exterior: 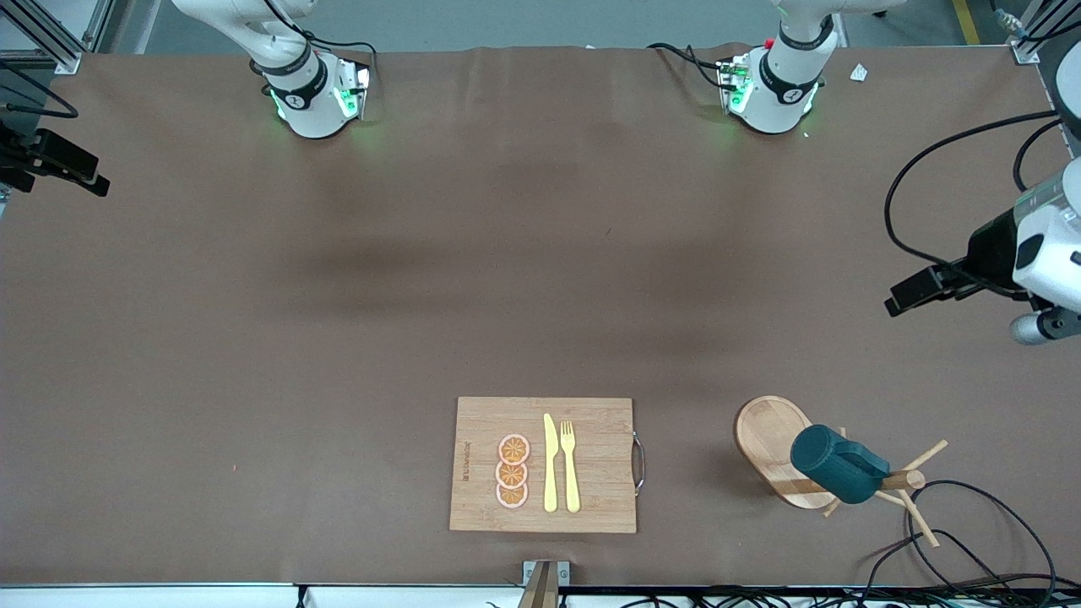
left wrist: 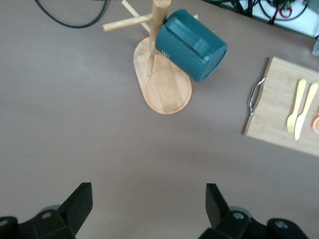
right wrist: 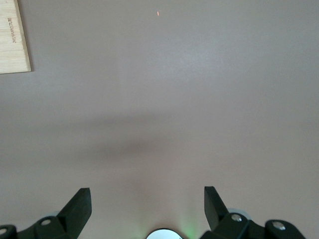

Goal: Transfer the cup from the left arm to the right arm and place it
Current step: 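Move the left gripper toward the teal mug on the wooden stand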

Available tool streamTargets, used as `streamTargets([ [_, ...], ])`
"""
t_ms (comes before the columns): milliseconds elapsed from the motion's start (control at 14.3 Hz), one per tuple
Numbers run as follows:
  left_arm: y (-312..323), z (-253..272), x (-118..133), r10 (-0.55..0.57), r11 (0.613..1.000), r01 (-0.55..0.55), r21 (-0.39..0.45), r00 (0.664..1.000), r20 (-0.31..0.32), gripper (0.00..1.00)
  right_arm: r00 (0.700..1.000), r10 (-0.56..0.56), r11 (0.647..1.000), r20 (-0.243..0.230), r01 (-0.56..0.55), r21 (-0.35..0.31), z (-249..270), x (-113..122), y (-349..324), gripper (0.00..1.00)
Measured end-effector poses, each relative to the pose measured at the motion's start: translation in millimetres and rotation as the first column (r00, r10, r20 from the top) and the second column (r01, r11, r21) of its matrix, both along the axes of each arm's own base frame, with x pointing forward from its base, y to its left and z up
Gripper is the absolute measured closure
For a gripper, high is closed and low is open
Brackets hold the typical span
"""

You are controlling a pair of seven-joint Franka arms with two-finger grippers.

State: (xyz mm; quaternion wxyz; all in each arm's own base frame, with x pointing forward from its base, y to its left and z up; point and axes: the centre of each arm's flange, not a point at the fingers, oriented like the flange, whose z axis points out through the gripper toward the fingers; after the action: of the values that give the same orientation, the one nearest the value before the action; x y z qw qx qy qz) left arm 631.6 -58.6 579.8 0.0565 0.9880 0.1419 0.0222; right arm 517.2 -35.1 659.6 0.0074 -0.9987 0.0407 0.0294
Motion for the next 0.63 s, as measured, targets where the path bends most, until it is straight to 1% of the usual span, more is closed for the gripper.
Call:
streamTargets([
  [140, -0.6, -8.0, 9.8, 0.085, 0.996, -0.084, -0.021, 0.996, 0.017, 0.00, 1.000, 0.000, 1.000, -0.003, 0.000, 0.000, -0.3, -0.3, 0.0, 0.00],
  [349, -3.8, -16.7, 20.9, 0.222, 0.974, -0.220, -0.052, 0.975, 0.031, 0.00, 1.000, 0.000, 1.000, -0.005, 0.000, 0.000, -0.4, -0.6, 0.0, 0.00],
  [628, -9.4, -31.6, 35.1, 0.368, 0.923, -0.363, -0.130, 0.930, 0.017, 0.00, 1.000, 0.000, 1.000, -0.013, 0.000, 0.001, -1.0, -1.4, 0.0, 0.00],
])
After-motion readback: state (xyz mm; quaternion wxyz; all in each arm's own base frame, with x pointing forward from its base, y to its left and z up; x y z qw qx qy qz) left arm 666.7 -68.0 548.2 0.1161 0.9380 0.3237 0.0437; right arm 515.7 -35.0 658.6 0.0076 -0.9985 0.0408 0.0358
